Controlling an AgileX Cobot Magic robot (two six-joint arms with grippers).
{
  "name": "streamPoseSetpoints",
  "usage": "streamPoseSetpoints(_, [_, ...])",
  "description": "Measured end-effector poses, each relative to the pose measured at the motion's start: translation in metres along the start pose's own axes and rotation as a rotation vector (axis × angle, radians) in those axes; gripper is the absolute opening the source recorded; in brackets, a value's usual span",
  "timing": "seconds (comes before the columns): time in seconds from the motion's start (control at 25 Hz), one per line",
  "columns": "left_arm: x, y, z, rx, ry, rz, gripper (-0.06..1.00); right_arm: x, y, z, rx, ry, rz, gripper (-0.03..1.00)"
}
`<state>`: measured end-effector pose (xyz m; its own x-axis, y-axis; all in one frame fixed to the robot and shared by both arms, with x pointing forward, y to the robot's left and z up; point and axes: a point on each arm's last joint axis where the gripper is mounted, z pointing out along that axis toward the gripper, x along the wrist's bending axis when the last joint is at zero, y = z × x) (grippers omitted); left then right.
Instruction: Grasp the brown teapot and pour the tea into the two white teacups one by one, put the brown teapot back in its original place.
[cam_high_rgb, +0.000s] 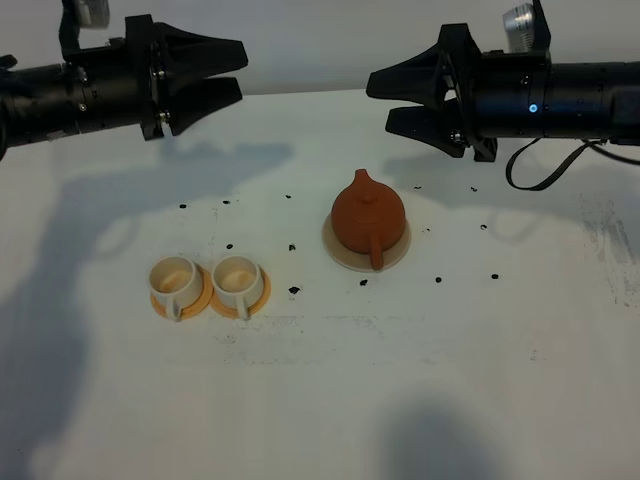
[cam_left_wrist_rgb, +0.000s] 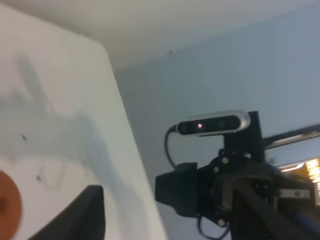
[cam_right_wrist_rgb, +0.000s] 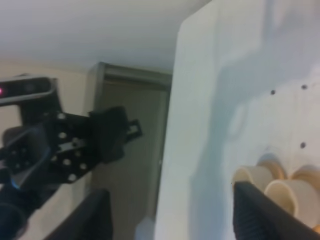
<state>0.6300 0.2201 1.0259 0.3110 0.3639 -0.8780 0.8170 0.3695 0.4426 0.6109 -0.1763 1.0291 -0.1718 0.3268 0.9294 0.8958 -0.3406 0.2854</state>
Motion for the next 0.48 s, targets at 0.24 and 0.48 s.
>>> streamPoseSetpoints(0.24, [-0.024,0.007,-0.011,-0.059,0.039,0.244,0.54,0.017,0.014,0.000,0.027,-0.050,-0.143,0.54])
streamPoseSetpoints(0.48, [-0.044,0.012,-0.027,-0.079,0.197,0.461,0.51,0.020,0.023,-0.002,0.035,-0.155,-0.217,0.53])
